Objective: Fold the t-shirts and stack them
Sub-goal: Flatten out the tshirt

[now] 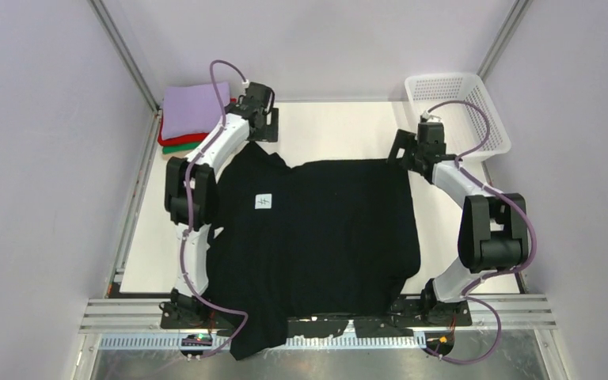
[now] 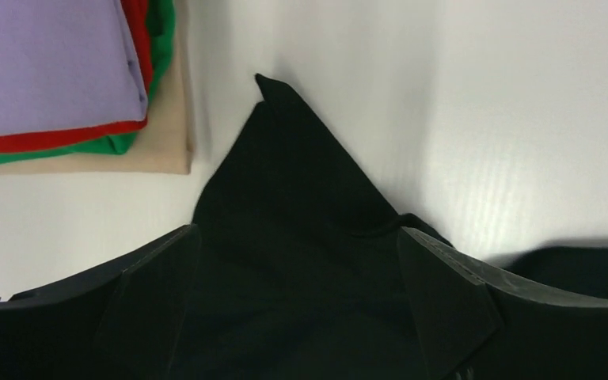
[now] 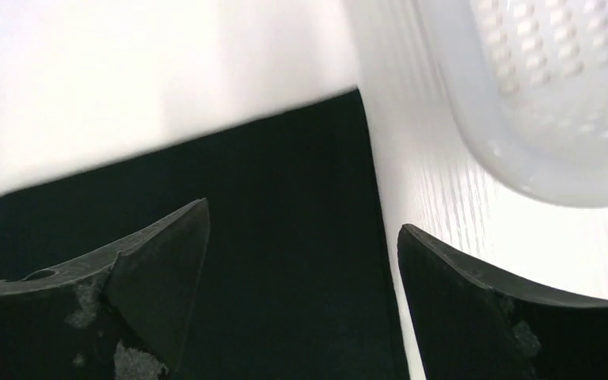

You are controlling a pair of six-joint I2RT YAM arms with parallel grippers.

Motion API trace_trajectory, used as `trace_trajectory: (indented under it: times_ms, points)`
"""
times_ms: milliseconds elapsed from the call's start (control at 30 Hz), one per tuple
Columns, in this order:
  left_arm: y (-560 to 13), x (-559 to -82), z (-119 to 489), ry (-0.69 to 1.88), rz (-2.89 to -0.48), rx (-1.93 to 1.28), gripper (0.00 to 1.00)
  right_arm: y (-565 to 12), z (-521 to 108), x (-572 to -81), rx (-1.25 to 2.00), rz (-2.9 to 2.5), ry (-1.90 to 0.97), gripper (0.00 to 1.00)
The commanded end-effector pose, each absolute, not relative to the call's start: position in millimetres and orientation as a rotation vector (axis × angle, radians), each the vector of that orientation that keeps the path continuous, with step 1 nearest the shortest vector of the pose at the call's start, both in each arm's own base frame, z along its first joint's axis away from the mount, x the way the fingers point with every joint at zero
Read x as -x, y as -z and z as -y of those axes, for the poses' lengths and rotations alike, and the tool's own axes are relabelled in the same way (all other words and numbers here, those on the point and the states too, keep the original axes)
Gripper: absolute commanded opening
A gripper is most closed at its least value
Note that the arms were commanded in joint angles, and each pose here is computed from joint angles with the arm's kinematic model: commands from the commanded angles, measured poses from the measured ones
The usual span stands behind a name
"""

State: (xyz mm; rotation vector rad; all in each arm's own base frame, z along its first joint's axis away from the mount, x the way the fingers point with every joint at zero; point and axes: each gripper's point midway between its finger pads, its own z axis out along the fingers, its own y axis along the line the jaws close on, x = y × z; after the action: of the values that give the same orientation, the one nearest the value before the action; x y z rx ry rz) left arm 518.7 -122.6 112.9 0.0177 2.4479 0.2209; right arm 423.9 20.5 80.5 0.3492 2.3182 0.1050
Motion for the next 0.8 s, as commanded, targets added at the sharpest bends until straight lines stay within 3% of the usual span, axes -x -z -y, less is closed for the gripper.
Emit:
trace_trajectory:
  times_ms: [0, 367, 567, 767]
  points:
    - [-185.8, -504.4, 149.0, 0.089, -2.325, 0.09, 1.0, -172.9, -31.4, -454.4, -0.317, -2.028, -0.223, 0.95]
    - [-141.8, -452.6, 172.1, 0.379, -2.426, 0.379, 1.0, -138.9, -72.6, -402.6, -0.259, -2.097, -0.465, 0.95]
    - [-113.4, -453.7, 193.2, 0.563, -2.409, 0.677, 1.0, -123.7, -74.9, -396.2, -0.257, -2.135, -0.479, 0.95]
    - [-84.8, -475.3, 188.4, 0.574, -2.247, 1.015, 1.0, -123.2, -78.6, -395.7, -0.236, -2.138, -0.498, 0.96]
